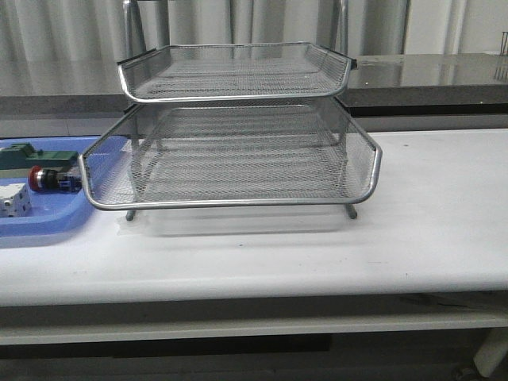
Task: Place button on rack with both arms
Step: 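Lower the left gripper onto the red-capped button in the blue tray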
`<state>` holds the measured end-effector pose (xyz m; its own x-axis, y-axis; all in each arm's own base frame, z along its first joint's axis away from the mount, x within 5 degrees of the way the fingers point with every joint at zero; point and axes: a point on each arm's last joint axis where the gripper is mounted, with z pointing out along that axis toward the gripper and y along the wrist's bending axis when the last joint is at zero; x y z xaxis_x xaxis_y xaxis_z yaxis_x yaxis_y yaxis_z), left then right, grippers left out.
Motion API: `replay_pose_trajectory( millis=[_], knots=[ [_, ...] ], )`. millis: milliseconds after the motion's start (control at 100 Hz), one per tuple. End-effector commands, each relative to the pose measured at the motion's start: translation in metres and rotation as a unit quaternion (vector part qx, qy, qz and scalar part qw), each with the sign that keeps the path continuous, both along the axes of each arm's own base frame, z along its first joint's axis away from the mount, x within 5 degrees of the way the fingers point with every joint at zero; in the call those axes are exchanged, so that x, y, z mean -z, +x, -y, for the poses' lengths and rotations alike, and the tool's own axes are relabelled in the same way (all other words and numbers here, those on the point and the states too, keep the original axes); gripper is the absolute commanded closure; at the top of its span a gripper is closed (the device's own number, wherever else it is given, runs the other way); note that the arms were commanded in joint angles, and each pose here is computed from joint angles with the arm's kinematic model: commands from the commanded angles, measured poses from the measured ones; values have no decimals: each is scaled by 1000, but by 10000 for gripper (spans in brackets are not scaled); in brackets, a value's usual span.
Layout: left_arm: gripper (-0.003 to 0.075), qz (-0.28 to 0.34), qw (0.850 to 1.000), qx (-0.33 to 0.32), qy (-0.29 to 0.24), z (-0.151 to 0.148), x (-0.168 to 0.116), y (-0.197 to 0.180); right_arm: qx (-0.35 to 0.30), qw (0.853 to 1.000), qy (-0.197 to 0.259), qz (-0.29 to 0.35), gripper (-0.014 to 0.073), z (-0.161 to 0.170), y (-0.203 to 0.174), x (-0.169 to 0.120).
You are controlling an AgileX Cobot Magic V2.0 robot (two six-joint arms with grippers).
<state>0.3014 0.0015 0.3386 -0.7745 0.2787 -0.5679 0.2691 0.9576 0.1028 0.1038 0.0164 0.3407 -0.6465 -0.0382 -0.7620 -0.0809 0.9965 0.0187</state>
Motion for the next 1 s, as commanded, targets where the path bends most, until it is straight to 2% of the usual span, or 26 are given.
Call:
replay_pose_trajectory(
  millis=[0,320,460,630,790,990],
  knots=[
    [219,58,998,15,5,2,-22,15,1,999,-1,41,663,1,3,-12],
    [219,38,990,120,63,16,-12,84,1,999,-1,41,663,1,3,-12],
    [219,35,988,134,73,22,-3,111,1,999,-1,41,663,1,3,-12],
    [219,0,983,155,102,24,18,138,1,999,-1,41,663,1,3,-12],
    [219,-23,975,187,117,25,38,157,1,999,-1,41,663,1,3,-12],
    [219,-35,974,190,118,25,59,174,1,999,-1,41,663,1,3,-12]
  ],
)
